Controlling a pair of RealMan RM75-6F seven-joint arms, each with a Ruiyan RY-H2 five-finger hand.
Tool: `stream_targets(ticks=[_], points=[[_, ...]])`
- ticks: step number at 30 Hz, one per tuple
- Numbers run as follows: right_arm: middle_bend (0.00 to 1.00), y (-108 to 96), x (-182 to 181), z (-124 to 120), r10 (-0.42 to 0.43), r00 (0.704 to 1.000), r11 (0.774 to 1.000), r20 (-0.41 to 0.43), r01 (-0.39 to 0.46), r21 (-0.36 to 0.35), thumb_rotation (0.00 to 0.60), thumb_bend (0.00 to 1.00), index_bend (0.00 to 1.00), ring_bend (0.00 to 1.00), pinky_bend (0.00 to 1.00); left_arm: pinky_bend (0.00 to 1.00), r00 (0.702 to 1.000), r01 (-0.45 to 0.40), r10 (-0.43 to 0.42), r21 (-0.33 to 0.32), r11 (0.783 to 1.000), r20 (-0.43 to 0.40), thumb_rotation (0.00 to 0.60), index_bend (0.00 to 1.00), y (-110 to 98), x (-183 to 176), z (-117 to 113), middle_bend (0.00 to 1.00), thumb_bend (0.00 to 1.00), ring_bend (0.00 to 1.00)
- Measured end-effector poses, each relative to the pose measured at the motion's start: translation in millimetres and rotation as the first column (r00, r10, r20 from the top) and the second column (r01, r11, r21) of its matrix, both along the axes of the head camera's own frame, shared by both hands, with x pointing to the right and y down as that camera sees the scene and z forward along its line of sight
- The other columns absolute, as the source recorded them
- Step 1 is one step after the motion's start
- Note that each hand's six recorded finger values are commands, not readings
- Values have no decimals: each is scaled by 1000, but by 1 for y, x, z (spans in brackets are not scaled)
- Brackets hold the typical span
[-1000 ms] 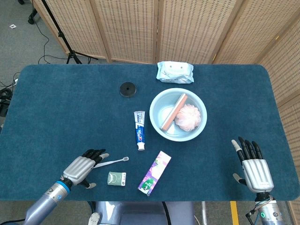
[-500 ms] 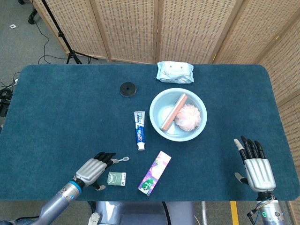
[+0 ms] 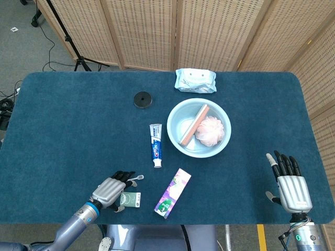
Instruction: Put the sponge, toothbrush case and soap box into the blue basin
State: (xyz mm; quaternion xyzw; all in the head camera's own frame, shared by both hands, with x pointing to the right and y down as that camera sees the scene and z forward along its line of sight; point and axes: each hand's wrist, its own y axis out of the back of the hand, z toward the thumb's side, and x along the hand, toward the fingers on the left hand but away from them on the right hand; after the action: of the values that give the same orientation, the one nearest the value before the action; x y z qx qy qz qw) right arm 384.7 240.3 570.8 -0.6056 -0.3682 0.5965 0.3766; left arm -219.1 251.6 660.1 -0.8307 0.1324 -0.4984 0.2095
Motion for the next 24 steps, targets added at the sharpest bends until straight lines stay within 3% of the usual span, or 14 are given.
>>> stream_targets(ticks=[12, 19, 24], points=[[0, -2, 6, -2, 22, 1000, 1000, -1, -22, -4, 600, 105, 0, 0, 19, 40, 1000, -14, 14, -6, 1000, 12, 600, 299, 12, 19, 11, 0, 230, 0], [0, -3, 8, -3, 30, 1000, 1000, 4, -30, -5, 600, 105, 0, 0, 20, 40, 1000, -16, 15, 9, 1000, 20, 600, 459, 15, 26, 13, 7, 309, 0], [0, -3, 9, -4, 31, 1000, 1000, 4, -31, -4, 600, 105, 0, 0, 19, 47, 1000, -2, 1, 37, 999, 23, 600, 580, 12, 28, 12, 87, 360, 7]])
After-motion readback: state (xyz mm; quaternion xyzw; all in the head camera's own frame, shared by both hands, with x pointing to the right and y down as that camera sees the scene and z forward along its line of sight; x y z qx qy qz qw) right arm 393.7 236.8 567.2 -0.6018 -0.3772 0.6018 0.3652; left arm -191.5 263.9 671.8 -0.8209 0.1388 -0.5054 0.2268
